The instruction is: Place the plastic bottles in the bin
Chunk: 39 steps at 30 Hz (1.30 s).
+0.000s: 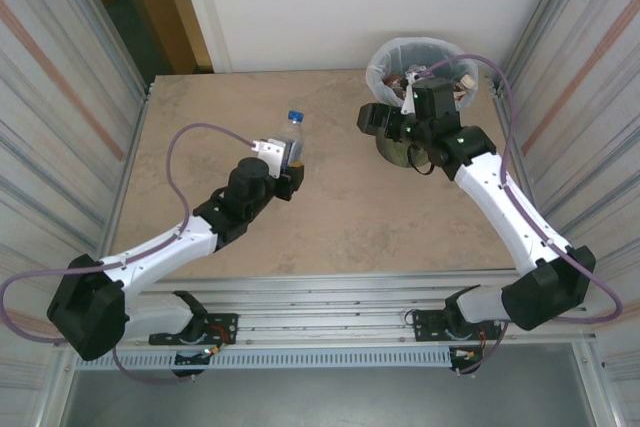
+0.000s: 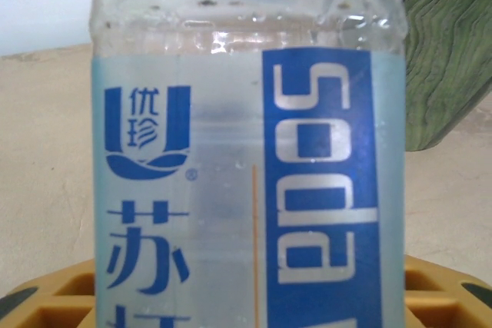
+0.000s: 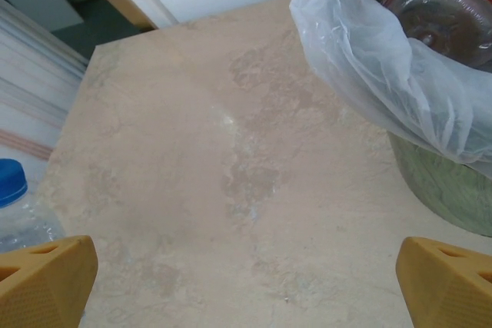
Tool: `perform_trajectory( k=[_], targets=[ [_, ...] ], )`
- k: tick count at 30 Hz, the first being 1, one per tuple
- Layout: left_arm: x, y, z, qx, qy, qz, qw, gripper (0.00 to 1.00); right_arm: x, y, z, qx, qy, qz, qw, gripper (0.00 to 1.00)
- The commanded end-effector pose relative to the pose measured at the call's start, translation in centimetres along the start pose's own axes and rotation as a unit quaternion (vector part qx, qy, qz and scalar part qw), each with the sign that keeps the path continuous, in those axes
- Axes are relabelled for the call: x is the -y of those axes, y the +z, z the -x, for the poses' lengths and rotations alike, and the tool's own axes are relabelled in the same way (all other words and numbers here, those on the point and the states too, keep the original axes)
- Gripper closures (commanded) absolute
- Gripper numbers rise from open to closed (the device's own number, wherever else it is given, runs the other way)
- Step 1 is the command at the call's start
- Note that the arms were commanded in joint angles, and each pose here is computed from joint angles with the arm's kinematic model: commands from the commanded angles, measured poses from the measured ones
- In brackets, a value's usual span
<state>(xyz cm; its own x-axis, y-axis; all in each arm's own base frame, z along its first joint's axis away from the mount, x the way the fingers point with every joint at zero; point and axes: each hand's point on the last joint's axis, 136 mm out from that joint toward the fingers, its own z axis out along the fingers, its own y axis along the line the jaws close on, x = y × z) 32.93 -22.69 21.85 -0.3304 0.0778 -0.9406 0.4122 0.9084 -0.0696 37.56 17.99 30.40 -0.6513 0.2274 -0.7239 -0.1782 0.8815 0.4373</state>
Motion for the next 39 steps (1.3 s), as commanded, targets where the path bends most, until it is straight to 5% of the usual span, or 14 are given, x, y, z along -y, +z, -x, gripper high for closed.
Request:
perform_trajectory(
  k=[1, 20, 35, 39],
  targets=[
    [0.5, -0.5, 1.3, 0.030, 0.007, -0.022, 0.999, 0.53, -0.9, 0.3, 0.2, -0.002, 0.011, 0.018, 1.000, 0.02],
    [4.7, -2.0, 4.7, 0.097, 0.062, -0.136, 0.984, 0.53, -8.2, 0.7, -1.6, -0.046, -0.014, 0.152, 0.987, 0.02],
    [6.3, -1.7, 4.8, 0.092, 0.069, -0.169, 0.979, 0.53, -11.9, 0.2, -1.6, -0.036, -0.034, 0.207, 0.977, 0.00],
    [6.9, -1.9, 4.9, 0.093, 0.076, -0.180, 0.976, 0.53, -12.2, 1.0, -2.0, -0.046, -0.032, 0.213, 0.975, 0.06]
  ],
)
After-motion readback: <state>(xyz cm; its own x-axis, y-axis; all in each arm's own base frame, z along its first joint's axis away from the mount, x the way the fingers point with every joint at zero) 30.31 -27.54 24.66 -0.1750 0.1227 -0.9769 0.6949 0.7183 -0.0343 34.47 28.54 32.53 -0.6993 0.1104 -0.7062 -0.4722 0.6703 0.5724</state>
